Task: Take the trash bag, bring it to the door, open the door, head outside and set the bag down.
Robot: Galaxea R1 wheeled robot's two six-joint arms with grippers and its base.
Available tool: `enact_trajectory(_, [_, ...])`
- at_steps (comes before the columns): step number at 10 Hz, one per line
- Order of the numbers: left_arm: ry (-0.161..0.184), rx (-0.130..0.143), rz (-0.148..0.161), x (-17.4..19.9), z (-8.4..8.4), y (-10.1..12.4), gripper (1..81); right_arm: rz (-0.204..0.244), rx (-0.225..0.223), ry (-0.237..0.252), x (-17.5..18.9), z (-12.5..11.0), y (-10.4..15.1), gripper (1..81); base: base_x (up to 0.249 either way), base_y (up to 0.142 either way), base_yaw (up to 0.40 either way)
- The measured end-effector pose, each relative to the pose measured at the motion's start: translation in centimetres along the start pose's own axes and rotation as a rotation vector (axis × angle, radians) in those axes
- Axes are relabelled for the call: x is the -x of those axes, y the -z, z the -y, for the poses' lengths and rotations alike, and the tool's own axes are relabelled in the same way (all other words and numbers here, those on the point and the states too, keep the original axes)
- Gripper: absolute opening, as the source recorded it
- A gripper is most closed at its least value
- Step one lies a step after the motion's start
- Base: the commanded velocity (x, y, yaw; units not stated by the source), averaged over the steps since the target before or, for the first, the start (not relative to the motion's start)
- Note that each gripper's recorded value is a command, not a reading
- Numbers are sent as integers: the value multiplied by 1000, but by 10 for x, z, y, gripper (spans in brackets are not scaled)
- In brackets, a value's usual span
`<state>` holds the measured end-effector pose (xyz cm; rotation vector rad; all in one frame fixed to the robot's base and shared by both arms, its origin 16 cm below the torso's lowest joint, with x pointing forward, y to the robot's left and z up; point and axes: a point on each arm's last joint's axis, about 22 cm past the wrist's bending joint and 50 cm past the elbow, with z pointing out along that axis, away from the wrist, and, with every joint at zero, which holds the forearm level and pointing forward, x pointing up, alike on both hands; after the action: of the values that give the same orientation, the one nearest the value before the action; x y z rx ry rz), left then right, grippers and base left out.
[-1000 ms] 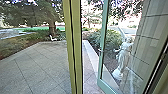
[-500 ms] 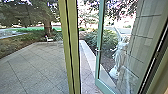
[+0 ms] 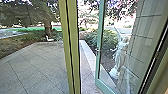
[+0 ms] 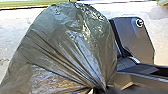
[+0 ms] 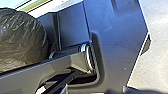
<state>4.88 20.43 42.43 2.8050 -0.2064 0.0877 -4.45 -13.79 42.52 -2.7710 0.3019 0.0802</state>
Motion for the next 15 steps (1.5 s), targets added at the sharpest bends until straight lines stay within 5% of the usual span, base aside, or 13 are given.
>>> enact_trajectory(7, [1,-1,-6,-1,1,0,10,8,-6,35,11,5,-3,811,0,0,0])
enact_trajectory(9, [1,1,-7,-2,0,0,10,3,10,90,14,-1,-3,811,0,-32,0])
enact_trajectory(13, [1,0,-6,-1,0,0,10,-23,30,60,8,-6,-3,811,0,-90,0])
enact_trajectory(15, [1,-14,-2,2,10,3,10,-27,0,48,6,5,-4,811,0,-106,0])
